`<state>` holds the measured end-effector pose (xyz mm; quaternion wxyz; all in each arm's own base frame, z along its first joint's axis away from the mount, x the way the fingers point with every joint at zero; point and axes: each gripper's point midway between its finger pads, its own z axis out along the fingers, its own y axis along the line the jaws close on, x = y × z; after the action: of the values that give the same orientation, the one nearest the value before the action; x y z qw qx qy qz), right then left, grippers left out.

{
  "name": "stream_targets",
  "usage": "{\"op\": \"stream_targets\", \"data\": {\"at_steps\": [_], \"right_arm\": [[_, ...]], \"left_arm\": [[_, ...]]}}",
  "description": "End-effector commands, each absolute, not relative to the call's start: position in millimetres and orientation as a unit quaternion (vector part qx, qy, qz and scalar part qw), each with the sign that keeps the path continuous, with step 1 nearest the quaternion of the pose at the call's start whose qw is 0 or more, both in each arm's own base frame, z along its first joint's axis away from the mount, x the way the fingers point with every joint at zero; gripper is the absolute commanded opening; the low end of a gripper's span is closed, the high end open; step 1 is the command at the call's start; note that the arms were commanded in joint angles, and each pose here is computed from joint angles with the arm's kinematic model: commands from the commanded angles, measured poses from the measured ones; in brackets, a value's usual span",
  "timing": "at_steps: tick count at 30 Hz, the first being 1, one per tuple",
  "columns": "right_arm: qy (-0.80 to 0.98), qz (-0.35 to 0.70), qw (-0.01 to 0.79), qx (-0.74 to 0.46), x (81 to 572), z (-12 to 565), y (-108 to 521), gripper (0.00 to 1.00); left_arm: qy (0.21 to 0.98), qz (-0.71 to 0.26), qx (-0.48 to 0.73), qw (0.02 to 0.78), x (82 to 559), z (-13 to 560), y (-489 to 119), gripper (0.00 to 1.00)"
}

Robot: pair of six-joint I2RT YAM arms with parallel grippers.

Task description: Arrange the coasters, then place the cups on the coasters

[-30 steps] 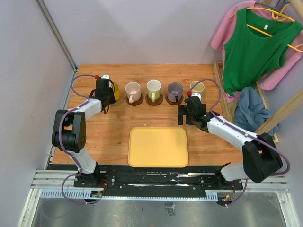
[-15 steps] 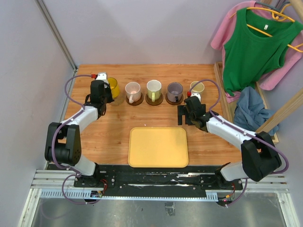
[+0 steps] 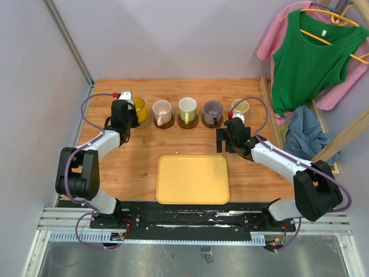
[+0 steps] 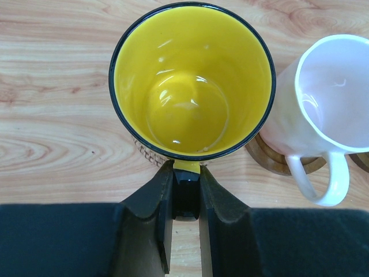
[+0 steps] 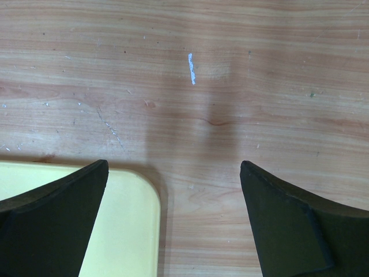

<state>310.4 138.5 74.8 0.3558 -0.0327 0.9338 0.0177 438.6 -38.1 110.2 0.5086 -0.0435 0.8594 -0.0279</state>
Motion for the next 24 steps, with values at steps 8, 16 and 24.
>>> {"op": "stream_targets", "data": {"at_steps": [8,16,24], "right_arm": [[0.935,0.014,0.354,-0.022,313.6,71.1,134.3,0.98],[0.936,0.013,0.352,-0.021,312.7,69.3,133.9,0.98],[0.937,0.01,0.349,-0.022,313.5,67.3,133.7,0.98]], "left_arm": [[0.845,-0.038,-0.038,0.532,453.2,110.2,-42.8,0.0],[0.857,-0.04,-0.041,0.512,448.2,92.7,-43.7,0.01],[0.864,-0.037,-0.045,0.5,449.8,82.5,-42.8,0.03]]}}
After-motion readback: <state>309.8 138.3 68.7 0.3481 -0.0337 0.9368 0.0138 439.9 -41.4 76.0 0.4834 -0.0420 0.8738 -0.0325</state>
